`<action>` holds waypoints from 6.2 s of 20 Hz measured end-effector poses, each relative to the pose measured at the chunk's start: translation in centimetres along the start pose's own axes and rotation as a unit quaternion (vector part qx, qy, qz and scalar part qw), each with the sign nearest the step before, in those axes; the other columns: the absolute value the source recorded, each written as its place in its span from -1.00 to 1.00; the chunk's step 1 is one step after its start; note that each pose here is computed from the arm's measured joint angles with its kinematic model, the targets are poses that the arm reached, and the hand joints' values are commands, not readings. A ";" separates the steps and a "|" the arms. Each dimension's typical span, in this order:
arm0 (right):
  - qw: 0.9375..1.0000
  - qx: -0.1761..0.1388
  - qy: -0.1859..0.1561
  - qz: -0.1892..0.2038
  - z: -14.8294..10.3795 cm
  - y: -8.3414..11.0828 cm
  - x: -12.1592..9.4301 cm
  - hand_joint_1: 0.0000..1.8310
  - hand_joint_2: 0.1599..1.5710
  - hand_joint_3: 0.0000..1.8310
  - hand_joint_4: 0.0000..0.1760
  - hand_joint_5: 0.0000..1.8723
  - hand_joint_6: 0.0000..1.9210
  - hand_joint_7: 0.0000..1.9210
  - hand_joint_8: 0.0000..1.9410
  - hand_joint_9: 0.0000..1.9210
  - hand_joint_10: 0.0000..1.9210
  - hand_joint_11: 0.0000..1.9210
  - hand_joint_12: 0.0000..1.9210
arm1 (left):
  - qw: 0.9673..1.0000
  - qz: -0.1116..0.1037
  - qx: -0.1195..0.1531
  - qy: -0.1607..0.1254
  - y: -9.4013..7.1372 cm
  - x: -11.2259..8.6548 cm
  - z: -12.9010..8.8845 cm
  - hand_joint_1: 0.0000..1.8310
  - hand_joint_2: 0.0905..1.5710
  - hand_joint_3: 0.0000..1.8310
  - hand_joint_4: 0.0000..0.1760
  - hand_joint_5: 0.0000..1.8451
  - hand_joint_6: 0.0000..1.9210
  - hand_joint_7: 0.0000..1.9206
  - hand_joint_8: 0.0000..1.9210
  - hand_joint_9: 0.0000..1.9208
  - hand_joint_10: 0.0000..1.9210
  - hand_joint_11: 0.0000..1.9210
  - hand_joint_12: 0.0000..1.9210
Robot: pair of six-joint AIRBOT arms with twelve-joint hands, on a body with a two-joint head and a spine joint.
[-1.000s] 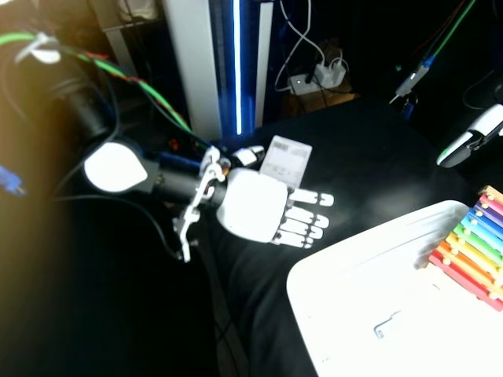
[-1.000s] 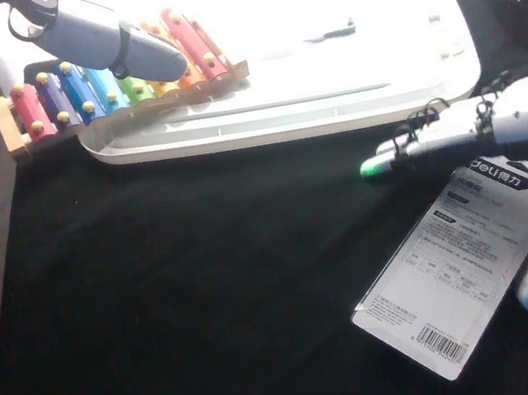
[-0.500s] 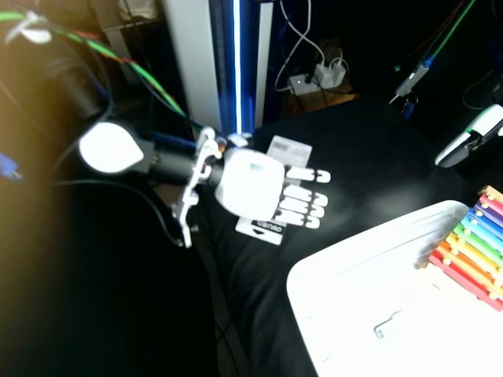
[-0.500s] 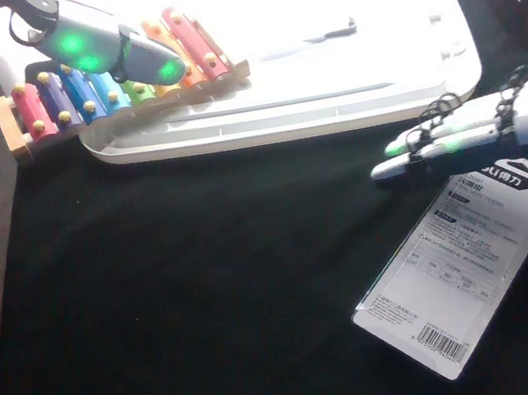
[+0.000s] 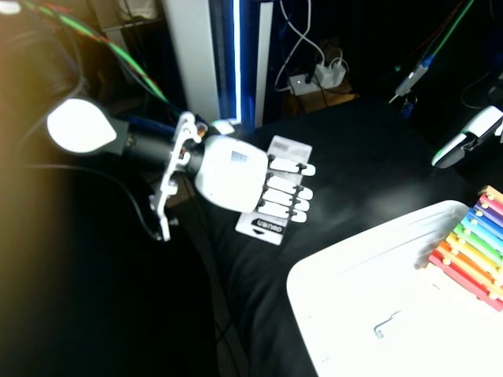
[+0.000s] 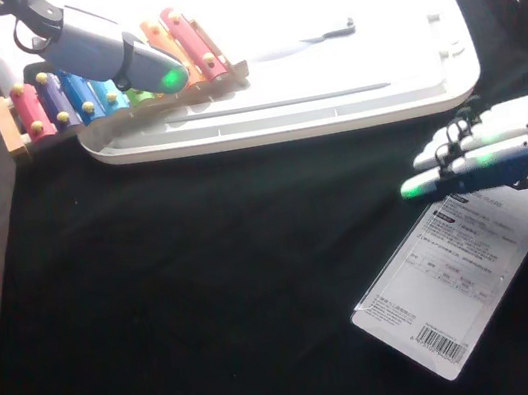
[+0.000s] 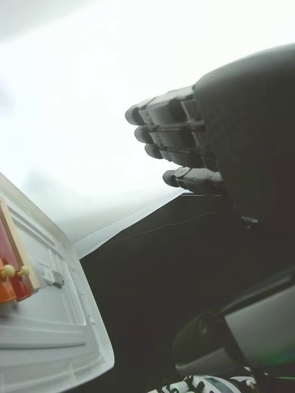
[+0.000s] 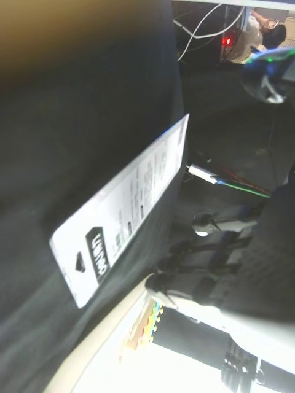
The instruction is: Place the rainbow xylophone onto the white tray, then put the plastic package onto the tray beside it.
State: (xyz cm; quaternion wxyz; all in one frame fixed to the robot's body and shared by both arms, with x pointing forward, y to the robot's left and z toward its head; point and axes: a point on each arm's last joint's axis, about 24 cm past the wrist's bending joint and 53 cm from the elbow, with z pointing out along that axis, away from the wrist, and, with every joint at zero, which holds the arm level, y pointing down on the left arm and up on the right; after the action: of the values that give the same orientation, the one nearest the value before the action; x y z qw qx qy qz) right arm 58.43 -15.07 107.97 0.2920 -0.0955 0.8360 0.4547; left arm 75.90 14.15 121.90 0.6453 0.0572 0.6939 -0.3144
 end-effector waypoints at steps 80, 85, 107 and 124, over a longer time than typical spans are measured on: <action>0.999 -0.003 -0.033 0.029 2.9 -1.9 -3.2 0.31 0.45 -1.00 -1.00 -0.13 0.20 -0.07 0.31 -0.27 0.30 -0.39 0.60 | 1.000 -0.007 0.006 0.003 -0.4 1.1 -0.3 -0.21 -0.21 -1.00 1.00 -1.00 -1.00 -1.00 -1.00 -1.00 -1.00 -1.00 -1.00; 0.998 -0.003 -0.068 -0.003 2.2 -1.3 -5.8 0.50 0.36 -1.00 -1.00 -0.05 0.04 0.01 0.10 0.01 0.26 -0.15 0.50 | 1.000 -0.006 0.004 0.008 -0.3 1.5 -0.1 -0.20 -0.20 -1.00 1.00 -1.00 -1.00 -1.00 -1.00 -1.00 -1.00 -1.00 -1.00; 0.966 0.046 -0.238 -0.092 2.4 1.2 -22.6 0.50 0.28 -1.00 -1.00 0.02 -0.07 0.16 -0.17 0.17 0.05 0.00 0.37 | 1.000 -0.007 0.009 0.015 -0.9 2.1 -0.1 -0.23 -0.21 -1.00 0.63 -1.00 -1.00 -1.00 -1.00 -1.00 -1.00 -1.00 -1.00; 0.959 0.074 -0.271 -0.027 7.5 -1.4 -26.0 0.33 0.37 -1.00 -0.87 -0.03 0.16 0.06 -0.04 0.00 -0.42 -0.24 0.19 | 1.000 -0.004 0.023 0.011 -2.0 1.9 -0.6 -0.17 -0.19 -1.00 1.00 -1.00 -1.00 -1.00 -1.00 -1.00 -1.00 -1.00 -1.00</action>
State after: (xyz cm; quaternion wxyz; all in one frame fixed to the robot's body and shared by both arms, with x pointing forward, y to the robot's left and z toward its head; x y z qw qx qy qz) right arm 83.09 -12.46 118.80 0.5257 0.0305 0.7541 0.3925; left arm 74.12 12.26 120.86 0.6347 0.0723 0.6940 -0.3322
